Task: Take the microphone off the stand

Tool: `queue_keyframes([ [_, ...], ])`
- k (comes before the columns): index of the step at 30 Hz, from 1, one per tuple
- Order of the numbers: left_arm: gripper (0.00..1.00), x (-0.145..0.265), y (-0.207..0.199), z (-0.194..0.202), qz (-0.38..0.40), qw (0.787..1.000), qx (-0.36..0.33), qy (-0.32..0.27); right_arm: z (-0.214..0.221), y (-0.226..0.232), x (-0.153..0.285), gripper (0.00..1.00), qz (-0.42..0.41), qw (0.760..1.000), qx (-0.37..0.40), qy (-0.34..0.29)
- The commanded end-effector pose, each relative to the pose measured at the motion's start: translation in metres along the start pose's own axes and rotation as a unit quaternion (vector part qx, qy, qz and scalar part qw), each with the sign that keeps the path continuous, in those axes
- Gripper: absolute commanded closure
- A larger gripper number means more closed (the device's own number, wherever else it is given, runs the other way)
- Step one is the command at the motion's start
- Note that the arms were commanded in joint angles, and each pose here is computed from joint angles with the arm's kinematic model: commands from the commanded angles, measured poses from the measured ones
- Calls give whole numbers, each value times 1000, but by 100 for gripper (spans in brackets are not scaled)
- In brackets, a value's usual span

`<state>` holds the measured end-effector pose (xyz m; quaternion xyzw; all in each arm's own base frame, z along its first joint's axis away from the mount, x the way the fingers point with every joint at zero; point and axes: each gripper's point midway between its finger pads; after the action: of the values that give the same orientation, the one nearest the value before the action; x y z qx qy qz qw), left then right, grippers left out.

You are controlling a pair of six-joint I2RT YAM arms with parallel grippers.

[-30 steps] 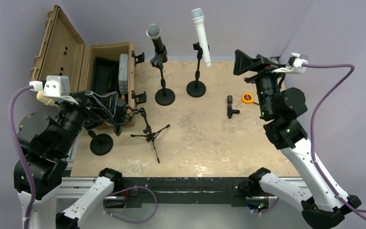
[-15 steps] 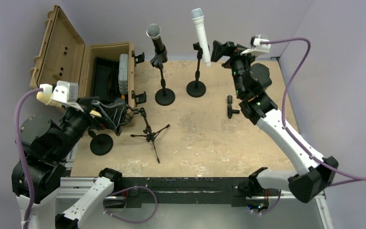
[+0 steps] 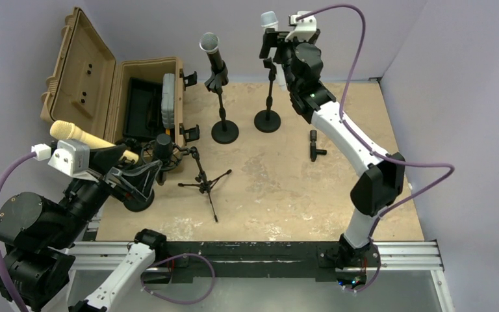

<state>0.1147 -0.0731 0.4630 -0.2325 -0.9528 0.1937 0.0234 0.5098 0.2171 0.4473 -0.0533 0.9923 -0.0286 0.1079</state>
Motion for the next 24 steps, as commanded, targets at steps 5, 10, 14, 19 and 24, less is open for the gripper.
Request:
queue_keyframes([
  [5, 0, -6, -6, 6, 20, 999, -8, 26, 21, -17, -29, 11, 76, 994, 74, 36],
  [10, 0, -13, -13, 9, 42, 999, -1, 32, 33, -25, -32, 12, 111, 989, 90, 46],
  [14, 0, -17, -23, 13, 76, 996, 4, 40, 33, -22, -33, 15, 107, 988, 101, 42],
  [19, 0, -24, -33, 17, 104, 993, 18, 57, 38, -14, -38, 26, 92, 987, 123, 41],
  [24, 0, -30, -31, 22, 99, 992, 29, 72, 36, -8, -37, 48, 73, 987, 137, 31],
])
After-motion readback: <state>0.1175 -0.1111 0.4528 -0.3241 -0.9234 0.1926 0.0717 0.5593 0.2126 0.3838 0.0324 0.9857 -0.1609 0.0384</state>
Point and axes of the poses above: each gripper's point midway between its finger pads, its own x axis back along the fingers, its own y axis along the line the jaws close on, z = x × y, and after that the axes turned 13 degrees about x, right-handed
